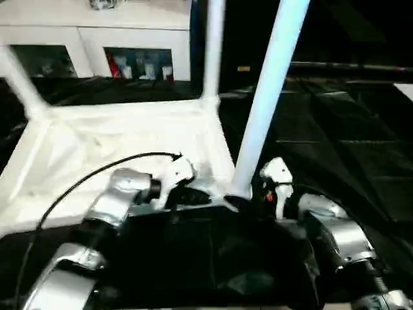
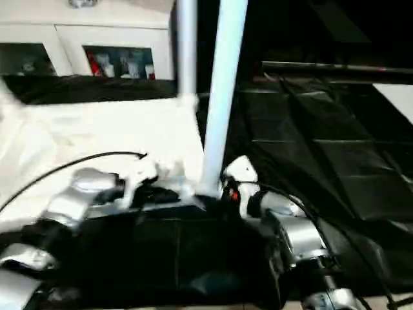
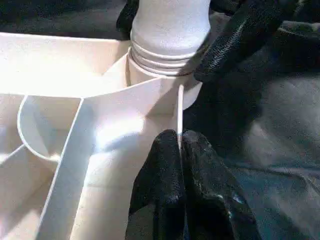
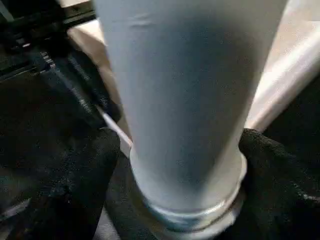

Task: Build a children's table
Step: Rotate leg to tighten

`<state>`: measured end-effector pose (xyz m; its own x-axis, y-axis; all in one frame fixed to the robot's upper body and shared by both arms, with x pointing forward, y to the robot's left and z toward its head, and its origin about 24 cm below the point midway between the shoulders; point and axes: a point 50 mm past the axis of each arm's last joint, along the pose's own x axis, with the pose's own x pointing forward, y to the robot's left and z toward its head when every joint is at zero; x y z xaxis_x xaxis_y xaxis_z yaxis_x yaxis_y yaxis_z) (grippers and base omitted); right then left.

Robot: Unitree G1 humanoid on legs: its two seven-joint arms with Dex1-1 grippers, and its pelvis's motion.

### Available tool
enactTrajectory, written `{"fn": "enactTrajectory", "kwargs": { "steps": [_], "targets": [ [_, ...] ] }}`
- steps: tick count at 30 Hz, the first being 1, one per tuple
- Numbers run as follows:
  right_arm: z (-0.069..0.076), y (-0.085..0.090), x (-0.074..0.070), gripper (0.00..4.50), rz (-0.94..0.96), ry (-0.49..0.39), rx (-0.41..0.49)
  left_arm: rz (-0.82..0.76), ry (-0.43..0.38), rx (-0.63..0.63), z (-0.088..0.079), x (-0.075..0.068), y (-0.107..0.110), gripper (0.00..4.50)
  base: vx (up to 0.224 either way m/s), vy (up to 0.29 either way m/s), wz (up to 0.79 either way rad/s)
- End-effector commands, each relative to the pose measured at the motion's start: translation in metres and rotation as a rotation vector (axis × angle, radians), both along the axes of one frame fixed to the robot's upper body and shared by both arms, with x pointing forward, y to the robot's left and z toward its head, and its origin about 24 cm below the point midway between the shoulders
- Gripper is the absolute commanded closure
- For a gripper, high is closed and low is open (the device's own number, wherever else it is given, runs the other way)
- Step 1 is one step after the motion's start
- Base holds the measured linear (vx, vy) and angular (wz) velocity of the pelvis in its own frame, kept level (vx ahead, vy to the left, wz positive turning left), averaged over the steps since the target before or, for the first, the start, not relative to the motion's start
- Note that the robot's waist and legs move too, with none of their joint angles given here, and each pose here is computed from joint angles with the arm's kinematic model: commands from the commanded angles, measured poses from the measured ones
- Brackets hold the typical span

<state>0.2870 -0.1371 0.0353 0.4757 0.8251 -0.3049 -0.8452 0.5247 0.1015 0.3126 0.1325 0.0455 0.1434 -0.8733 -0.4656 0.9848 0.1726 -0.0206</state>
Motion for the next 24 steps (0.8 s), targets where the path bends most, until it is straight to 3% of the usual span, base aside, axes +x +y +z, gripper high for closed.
{"fn": "enactTrajectory", "kwargs": {
  "steps": [1,5,16,24],
  "targets": [
    [0.001,0.001,-0.002,0.7,0.038,0.012,-0.008,0.016,0.075,-0.019,-0.013,-0.008,0.008,4.5,0.0,0.0,0.0],
    [-0.001,0.001,0.0,0.7,0.035,0.016,-0.012,0.035,0.077,-0.008,-0.013,-0.009,0.017,4.5,0.0,0.0,0.0],
    [-0.002,0.007,-0.001,1.69,0.049,0.023,0.001,0.03,0.088,-0.014,-0.012,-0.011,0.019,4.5,0.0,0.0,0.0],
    [-0.012,0.006,0.001,1.75,-0.076,0.016,-0.03,0.075,0.063,0.001,-0.017,-0.008,0.008,4.5,0.0,0.0,0.0]
  ]
}}
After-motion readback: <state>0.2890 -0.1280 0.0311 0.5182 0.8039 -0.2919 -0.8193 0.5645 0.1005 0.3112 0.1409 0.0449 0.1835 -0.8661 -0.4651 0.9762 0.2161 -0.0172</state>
